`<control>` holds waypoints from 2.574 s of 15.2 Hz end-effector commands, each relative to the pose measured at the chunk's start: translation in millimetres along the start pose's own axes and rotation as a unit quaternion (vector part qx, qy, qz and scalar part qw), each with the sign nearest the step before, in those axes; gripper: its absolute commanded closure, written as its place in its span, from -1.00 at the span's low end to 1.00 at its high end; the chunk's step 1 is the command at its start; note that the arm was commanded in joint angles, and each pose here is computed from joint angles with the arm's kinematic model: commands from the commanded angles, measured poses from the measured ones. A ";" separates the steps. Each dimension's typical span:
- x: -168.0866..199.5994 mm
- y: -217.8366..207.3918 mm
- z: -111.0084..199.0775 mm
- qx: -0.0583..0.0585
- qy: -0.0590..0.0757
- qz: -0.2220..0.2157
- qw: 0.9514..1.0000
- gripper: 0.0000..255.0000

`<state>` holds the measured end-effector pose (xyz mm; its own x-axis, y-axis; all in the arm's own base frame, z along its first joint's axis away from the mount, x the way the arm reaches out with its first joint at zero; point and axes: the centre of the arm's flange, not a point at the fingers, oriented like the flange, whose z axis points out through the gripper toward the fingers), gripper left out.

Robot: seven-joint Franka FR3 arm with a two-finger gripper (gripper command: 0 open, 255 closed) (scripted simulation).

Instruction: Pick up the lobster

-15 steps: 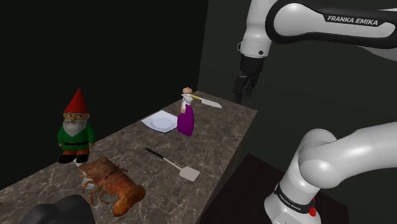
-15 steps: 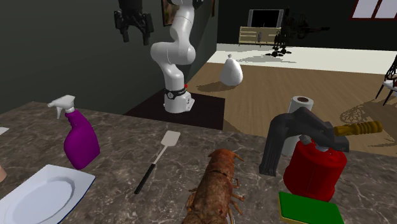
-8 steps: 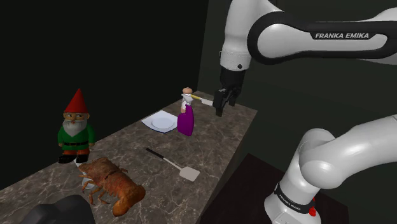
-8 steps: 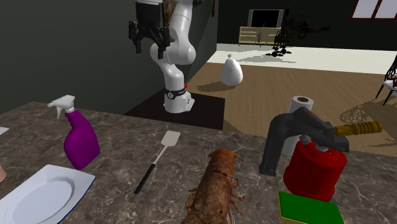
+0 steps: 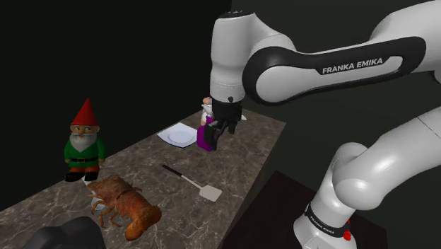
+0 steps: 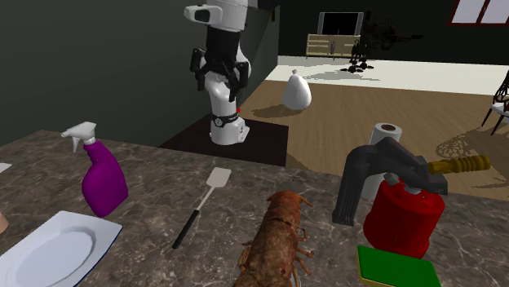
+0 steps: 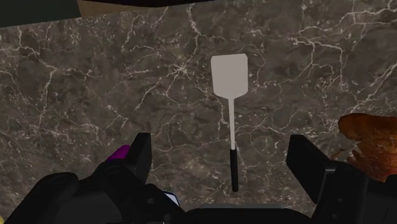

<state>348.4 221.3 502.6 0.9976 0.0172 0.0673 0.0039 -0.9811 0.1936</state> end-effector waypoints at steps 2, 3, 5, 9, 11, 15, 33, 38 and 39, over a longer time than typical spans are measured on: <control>9.0 -36.5 10.7 -0.013 0.010 -0.003 1.000 -1.00; 12.1 -49.7 14.9 -0.017 0.014 -0.004 1.000 -1.00; 18.2 -76.1 23.6 -0.026 0.020 -0.006 0.999 -1.00; 30.6 -128.4 42.1 -0.044 0.034 -0.010 0.998 -1.00; 36.7 -154.3 51.9 -0.053 0.040 -0.012 0.998 -1.00; 49.2 -205.8 72.7 -0.071 0.054 -0.016 0.996 -1.00; 69.9 -306.8 155.0 -0.104 0.078 -0.024 0.991 1.00; 69.9 -306.9 155.0 -0.104 0.078 -0.024 0.991 1.00; 69.9 -306.9 155.0 -0.104 0.078 -0.024 0.991 1.00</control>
<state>427.8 493.9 297.4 0.9732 0.1076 0.2032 0.0188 -0.9180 0.3961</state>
